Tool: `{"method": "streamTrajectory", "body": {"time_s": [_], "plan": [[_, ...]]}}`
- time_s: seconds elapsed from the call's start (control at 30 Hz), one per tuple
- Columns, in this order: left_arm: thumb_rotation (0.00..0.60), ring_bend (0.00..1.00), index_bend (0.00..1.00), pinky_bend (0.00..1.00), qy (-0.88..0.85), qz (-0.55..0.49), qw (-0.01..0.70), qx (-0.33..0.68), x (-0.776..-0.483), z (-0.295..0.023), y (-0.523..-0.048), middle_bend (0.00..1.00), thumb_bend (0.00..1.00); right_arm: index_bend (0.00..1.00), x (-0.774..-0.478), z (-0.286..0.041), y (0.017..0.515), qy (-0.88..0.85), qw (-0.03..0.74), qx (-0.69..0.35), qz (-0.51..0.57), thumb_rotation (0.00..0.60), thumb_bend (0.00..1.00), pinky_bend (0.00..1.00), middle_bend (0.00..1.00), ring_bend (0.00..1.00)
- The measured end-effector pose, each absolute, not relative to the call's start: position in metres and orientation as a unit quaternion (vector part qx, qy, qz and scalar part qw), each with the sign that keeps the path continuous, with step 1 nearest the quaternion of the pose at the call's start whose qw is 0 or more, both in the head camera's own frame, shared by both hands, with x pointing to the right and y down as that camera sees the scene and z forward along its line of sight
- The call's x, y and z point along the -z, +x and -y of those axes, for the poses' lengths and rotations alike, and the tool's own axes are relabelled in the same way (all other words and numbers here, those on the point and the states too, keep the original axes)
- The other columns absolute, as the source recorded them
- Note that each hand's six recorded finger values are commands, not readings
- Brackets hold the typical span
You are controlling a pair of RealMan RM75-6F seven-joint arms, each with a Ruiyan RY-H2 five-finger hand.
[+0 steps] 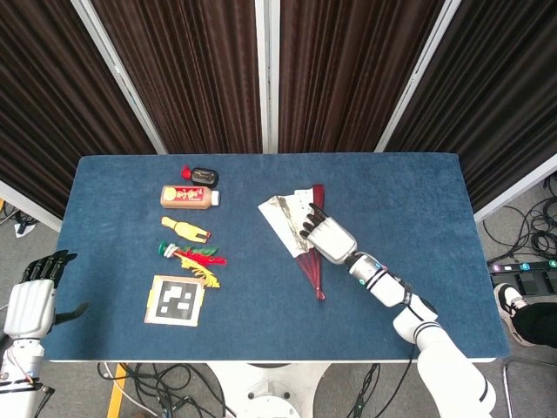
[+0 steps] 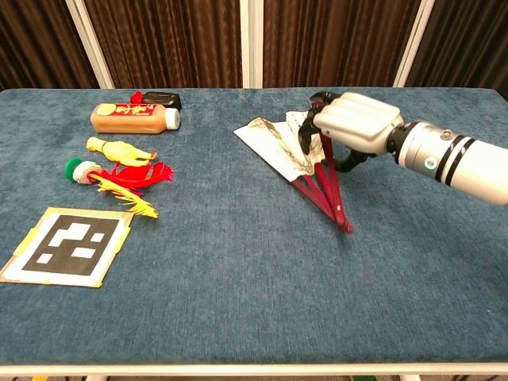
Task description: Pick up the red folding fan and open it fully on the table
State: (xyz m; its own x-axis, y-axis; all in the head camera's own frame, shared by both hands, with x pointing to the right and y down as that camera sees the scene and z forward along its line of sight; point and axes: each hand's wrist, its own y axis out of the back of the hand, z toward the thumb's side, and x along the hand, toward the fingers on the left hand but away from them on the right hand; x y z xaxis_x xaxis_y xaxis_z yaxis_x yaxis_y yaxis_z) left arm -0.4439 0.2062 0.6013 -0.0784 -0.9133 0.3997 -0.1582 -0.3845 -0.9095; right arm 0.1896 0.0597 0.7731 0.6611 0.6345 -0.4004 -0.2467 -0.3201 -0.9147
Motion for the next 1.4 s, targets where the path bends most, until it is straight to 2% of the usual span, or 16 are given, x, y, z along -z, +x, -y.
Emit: {"method": "streamTrajectory", "body": {"time_s": [0.23,0.47,0.7,0.9,1.0,1.23,1.4], "plan": [[0.600,0.18,0.25,0.16,-0.616,-0.465,0.333,0.542,-0.596,-0.185,-0.434,0.25,0.03,0.96,-0.733,-0.032,0.197,-0.704,0.597,-0.344,0.172,0.600,0.63,0.15,0.77,0.38],[0.600,0.18,0.25,0.16,-0.647,-0.481,0.340,0.484,-0.592,-0.151,-0.413,0.25,0.03,0.99,-0.701,-0.017,0.197,-0.712,0.595,-0.308,0.211,0.600,0.65,0.18,0.80,0.41],[0.600,0.18,0.25,0.18,-0.675,-0.513,0.318,0.423,-0.592,-0.124,-0.395,0.25,0.03,1.00,-0.670,-0.009,0.195,-0.739,0.556,-0.281,0.257,0.600,0.66,0.18,0.82,0.43],[0.600,0.18,0.25,0.21,-0.718,-0.549,0.242,0.353,-0.604,-0.101,-0.374,0.25,0.03,1.00,-0.639,-0.004,0.191,-0.765,0.516,-0.264,0.283,0.600,0.67,0.18,0.82,0.43],[0.600,0.18,0.25,0.21,-0.743,-0.563,0.180,0.314,-0.614,-0.091,-0.361,0.25,0.03,1.00,-0.623,0.003,0.189,-0.769,0.508,-0.258,0.289,0.600,0.67,0.18,0.82,0.43],[0.600,0.18,0.28,0.23,-0.798,-0.554,0.009,0.237,-0.645,-0.071,-0.308,0.25,0.03,1.00,-0.595,0.019,0.167,-0.762,0.526,-0.248,0.283,0.600,0.67,0.18,0.82,0.43],[0.600,0.25,0.33,0.30,-0.821,-0.528,-0.051,0.211,-0.657,-0.059,-0.263,0.31,0.04,1.00,-0.585,0.024,0.144,-0.756,0.541,-0.244,0.276,0.600,0.69,0.17,0.82,0.43]]}}
